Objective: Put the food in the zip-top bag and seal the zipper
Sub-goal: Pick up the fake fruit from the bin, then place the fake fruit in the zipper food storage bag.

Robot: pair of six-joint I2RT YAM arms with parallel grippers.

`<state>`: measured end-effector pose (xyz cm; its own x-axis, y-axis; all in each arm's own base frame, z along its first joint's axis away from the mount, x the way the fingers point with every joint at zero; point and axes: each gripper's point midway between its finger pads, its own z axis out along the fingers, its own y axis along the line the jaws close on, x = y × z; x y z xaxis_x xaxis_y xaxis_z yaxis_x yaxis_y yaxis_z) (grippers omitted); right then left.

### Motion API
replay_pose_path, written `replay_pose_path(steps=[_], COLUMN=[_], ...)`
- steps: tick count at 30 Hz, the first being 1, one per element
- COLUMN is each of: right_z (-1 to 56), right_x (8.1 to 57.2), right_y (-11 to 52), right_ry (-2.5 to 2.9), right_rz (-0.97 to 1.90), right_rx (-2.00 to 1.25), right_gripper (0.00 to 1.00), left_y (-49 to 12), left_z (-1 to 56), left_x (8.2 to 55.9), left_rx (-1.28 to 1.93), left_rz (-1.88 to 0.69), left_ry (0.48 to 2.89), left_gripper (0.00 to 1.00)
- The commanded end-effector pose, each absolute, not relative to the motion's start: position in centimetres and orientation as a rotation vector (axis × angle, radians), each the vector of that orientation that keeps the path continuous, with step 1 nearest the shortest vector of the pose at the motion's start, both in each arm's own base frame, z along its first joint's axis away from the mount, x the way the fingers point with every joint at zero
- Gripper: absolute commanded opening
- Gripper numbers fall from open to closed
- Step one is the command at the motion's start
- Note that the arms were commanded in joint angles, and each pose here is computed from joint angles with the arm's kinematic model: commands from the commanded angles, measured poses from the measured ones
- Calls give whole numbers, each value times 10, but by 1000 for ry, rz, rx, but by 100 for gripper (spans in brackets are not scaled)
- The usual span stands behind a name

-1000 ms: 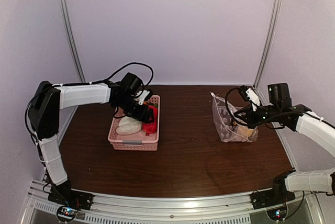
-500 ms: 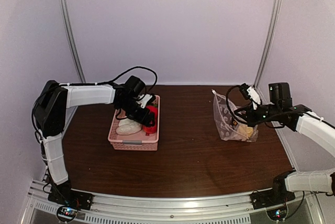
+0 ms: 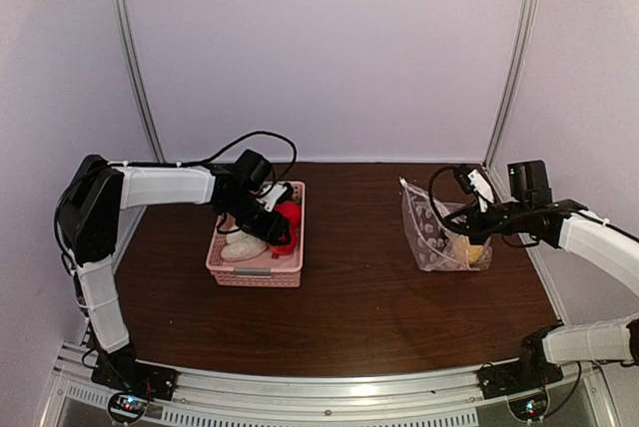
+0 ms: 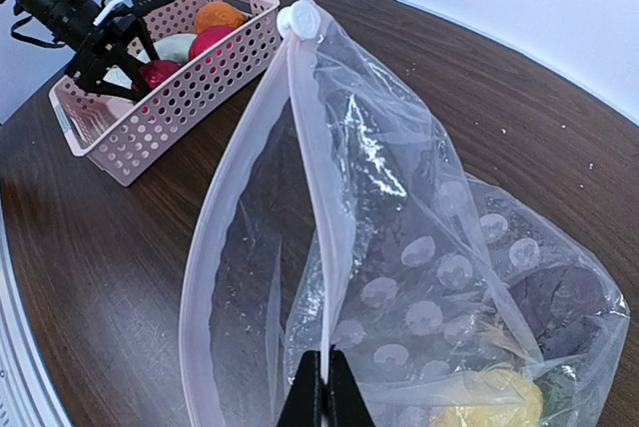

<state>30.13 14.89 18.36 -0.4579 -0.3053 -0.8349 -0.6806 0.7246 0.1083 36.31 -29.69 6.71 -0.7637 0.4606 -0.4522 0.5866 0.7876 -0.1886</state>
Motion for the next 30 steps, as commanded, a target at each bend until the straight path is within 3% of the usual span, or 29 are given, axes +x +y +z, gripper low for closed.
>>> replay_pose_path(steps=[1,8,12,18,24,30], right_z=[208,235,241,244,247,252], right_x=[295,285,287,284,294,296], right_y=[144,128,126,143,170,192], right_ry=[1966,1866,1858,1857,1900,1945], right_rz=[534,439,433,574,680,767], right_rx=[-730,-664,-652,-684,-747,-779], right_gripper=[0,0,0,0,0,0], left_y=[-293,-273,-289,-369,-466,-519], left_z=[120,191,236,306,321,316], left_x=[360,336,314,255,229,233], left_rx=[729,671,589,684,774,725], left_rz=[-505,-508,-675,-965,-1207,-1365], left_ry=[2440,2309,2152,1846,1721,1677], left_gripper=[52,51,51,51,50,50])
